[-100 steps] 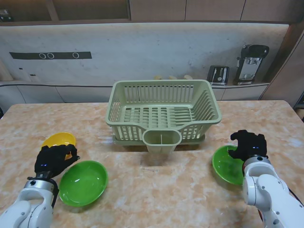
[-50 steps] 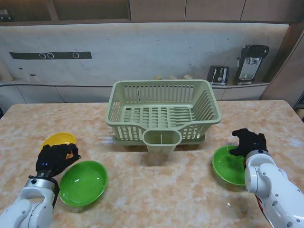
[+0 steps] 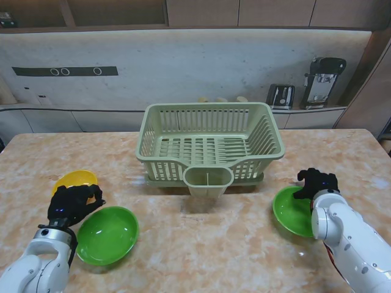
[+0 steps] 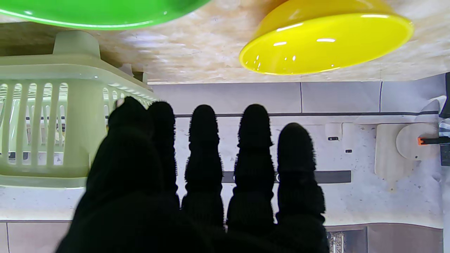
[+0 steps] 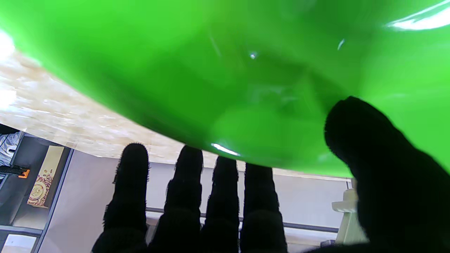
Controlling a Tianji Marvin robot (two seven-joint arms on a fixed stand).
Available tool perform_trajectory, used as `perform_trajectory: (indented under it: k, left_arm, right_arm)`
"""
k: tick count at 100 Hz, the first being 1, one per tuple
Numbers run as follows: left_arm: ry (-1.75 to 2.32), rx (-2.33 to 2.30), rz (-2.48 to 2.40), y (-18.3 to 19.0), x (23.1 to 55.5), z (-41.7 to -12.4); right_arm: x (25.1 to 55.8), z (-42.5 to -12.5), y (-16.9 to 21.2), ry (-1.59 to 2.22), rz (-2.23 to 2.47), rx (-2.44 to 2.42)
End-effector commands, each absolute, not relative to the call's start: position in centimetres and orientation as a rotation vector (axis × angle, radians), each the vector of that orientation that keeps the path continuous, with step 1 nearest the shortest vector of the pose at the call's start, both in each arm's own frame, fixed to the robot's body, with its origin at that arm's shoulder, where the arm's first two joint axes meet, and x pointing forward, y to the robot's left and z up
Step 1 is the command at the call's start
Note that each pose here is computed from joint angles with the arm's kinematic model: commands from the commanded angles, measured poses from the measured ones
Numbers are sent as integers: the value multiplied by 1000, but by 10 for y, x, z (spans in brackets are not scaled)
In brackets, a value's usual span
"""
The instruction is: Stack bowls and put them on the dishrack
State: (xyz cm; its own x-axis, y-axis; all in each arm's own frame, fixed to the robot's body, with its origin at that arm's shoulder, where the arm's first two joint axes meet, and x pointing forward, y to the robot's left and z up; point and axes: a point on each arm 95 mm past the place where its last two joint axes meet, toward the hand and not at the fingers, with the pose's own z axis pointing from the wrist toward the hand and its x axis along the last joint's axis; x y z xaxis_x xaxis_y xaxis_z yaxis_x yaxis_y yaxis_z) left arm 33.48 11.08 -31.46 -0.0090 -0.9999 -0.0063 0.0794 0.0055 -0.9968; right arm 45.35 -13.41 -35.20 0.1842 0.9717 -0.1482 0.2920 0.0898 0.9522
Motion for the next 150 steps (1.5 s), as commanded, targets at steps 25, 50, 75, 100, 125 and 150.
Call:
perform_trajectory:
  k: [25,50,75,100,125,150]
  left_arm:
    - [1174,-1148,-1246,109,335,-316]
    - [1175,-1147,-1246,109,335,-316]
    - [1173,-1146,-1246,109,334,-316]
    - [1173,-1144,-1246,110,334,-316]
    - [1173,-1143,-1246,110,334,-316]
    - [1173,-1144,-1246,110,334,-316]
  right_arm:
    - [455,-367,-129,1295,828,1440]
    - [453,-367,-128,1258,871,1468]
    - [441,-357,-126,1178,965,1529]
    - [423,-343,-126,1146,1004,1533]
    - [402,-326,-122,1107,1064,1541]
    - [382,-307,-114,1096,1129,1515]
